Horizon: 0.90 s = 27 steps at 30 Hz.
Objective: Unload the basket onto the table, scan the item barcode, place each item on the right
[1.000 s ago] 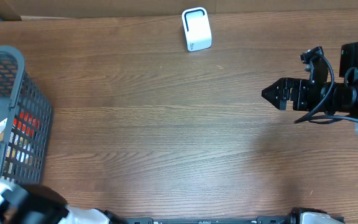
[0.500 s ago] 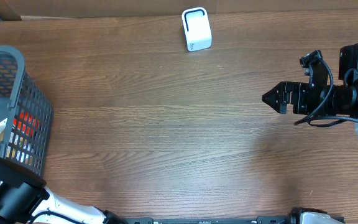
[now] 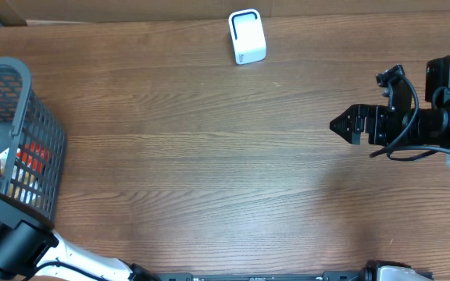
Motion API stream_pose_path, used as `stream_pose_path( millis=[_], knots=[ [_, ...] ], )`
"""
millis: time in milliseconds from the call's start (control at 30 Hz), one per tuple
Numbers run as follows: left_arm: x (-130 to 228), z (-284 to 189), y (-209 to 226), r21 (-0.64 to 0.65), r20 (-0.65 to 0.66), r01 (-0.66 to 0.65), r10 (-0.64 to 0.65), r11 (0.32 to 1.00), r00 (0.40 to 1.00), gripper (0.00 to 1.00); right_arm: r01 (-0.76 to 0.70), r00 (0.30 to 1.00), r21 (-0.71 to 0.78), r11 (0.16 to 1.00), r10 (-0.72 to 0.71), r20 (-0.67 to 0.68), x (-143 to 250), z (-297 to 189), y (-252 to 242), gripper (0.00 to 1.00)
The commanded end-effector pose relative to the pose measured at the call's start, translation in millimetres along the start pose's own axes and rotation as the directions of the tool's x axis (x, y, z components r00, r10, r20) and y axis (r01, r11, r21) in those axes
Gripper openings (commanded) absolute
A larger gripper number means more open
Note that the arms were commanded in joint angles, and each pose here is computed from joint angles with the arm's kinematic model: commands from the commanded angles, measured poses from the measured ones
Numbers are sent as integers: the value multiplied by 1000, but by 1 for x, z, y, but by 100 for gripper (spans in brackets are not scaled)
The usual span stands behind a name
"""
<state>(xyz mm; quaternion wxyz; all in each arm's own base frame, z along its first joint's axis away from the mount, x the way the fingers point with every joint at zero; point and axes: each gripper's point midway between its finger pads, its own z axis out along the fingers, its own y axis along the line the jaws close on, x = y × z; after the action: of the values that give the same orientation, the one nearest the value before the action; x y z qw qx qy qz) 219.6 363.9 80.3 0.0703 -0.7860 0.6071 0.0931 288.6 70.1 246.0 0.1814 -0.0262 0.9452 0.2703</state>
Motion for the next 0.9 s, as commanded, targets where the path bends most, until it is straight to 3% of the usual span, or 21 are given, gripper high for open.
stream_pose_path(
  millis=[0, 133, 433, 867],
  knots=[
    [18, 25, 13, -71, -47, -48, 45, 996, 998, 39, 28, 999, 5, 1000, -28, 22, -4, -6, 5, 100],
    [16, 25, 11, -64, -43, -64, 61, 996, 997, 6, 28, 999, 5, 1000, -28, 22, -4, -6, 5, 100],
    [13, 9, 0, -15, -57, -123, 122, 992, 991, 4, 28, 999, 6, 1000, -29, 23, -5, -6, 5, 100],
    [-15, -79, -39, 176, -29, -94, 100, 980, 995, 4, 35, 999, 7, 999, -35, 32, -7, -6, 4, 100]
  ],
)
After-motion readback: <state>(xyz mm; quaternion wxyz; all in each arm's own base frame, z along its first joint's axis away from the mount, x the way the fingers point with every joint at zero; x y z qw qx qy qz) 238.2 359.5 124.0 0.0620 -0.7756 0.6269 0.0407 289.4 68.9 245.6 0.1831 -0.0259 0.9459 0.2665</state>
